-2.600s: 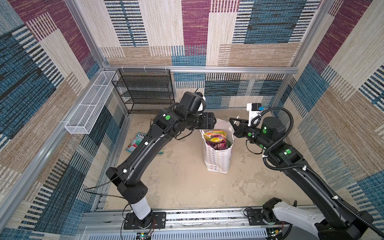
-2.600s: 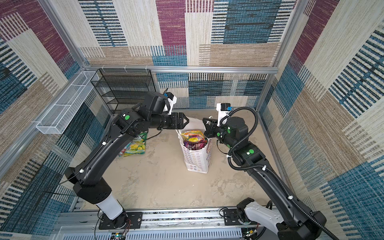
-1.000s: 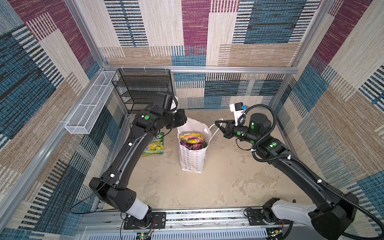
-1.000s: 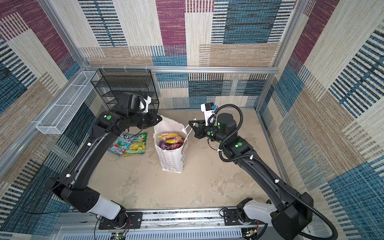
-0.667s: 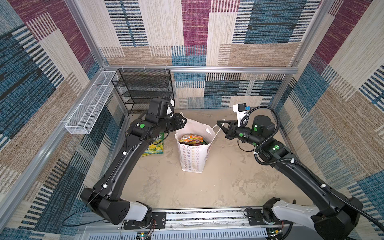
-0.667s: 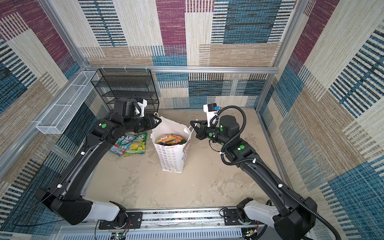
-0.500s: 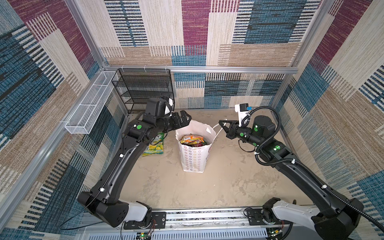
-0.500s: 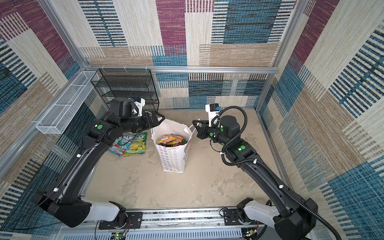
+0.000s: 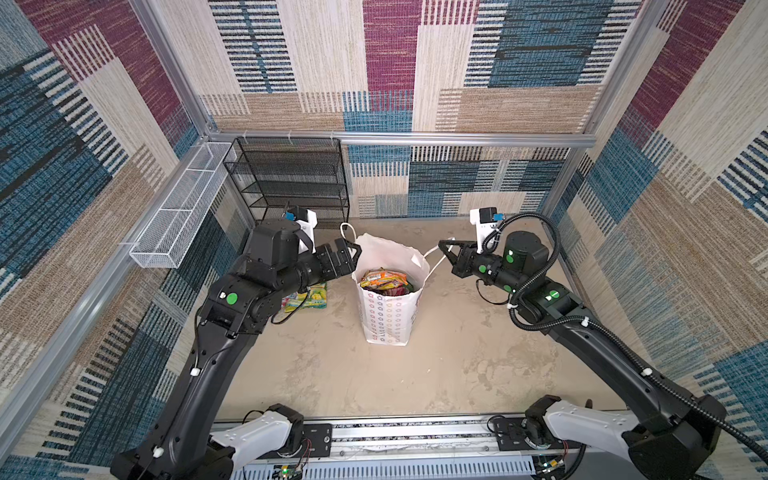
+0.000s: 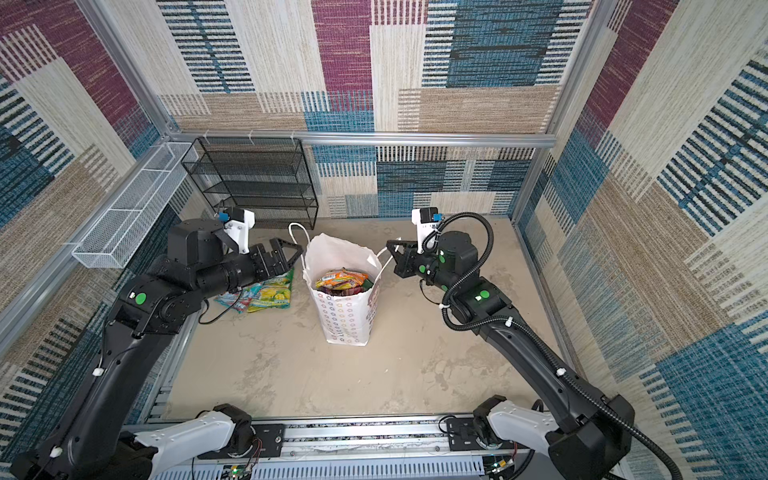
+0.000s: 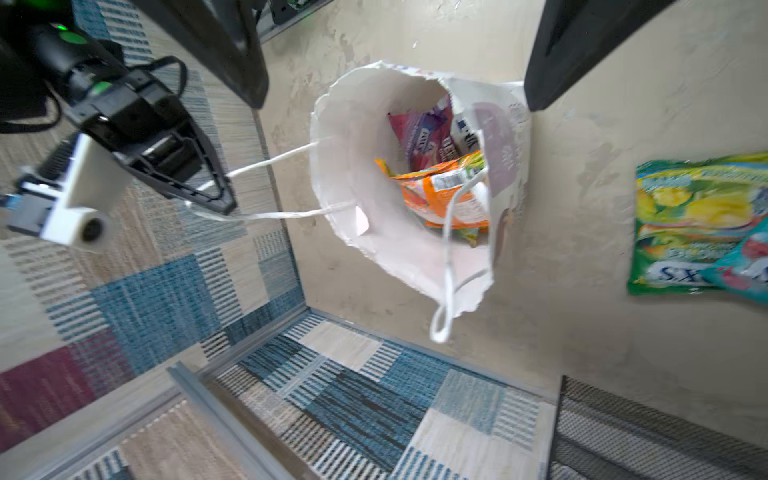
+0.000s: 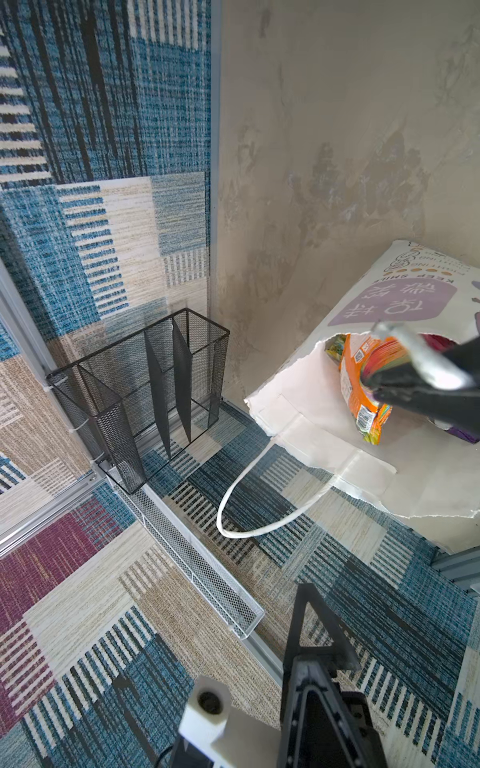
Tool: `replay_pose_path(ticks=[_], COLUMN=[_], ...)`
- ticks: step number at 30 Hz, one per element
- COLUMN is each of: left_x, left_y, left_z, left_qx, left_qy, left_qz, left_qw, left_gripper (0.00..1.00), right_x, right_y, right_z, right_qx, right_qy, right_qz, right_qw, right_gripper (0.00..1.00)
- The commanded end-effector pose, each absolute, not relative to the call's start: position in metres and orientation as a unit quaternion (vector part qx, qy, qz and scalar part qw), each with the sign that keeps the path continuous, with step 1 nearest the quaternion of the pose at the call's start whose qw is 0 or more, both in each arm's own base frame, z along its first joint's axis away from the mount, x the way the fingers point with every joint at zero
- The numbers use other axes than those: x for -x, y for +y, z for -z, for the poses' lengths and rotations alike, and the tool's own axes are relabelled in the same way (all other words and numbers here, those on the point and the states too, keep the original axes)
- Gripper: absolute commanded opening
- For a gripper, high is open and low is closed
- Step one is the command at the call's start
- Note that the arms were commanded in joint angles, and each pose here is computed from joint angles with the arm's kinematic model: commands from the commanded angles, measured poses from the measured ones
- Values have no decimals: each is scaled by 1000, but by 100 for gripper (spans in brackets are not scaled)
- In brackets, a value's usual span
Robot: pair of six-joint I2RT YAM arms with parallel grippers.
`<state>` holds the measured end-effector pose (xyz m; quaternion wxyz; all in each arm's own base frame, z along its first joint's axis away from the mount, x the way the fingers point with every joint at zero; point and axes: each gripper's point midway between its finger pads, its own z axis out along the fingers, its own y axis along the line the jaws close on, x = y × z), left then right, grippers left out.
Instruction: Place the snacks into the paper bag
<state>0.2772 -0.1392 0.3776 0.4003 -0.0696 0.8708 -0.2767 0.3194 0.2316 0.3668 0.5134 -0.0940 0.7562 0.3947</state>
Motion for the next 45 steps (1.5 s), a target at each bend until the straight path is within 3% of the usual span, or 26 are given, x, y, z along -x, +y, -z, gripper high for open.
replay_pose_path(ticks=[1,8,15,18,21,26,41,45], left_x=[-275,-290,-337,-356,-369,-394,-415,-415], left_y=[-111,-65,-18,7,36,57,64,63], left_z=[-343,-257,-175,-151,-137,-115,-62,-51], left_qx=[109,201,316,331,336,313,276,274], left_qy=[892,914,899,909,919,930,949,951], left_qz=[209,142,147,87,-1,-76,-122,-121], left_qw=[385,322,263,238,208,174,91,76], left_gripper=[99,99,98,100,99,99,100,93], right_x=[-318,-321,-322,-323,-323,-325,-332,-332], right_y=[228,230,230,229,227,226,230,229], right_z=[-376,-372,-370,-369,-370,-367,-358,-358], right_qx=[92,93,94,93,93,89,89,88], right_qy=[747,751,752,755,755,757,766,766], right_qz=[-394,-391,-390,-384,-380,-372,-369,-368], right_qw=[528,524,524,523,526,529,520,520], right_gripper=[0,0,0,0,0,0,0,0])
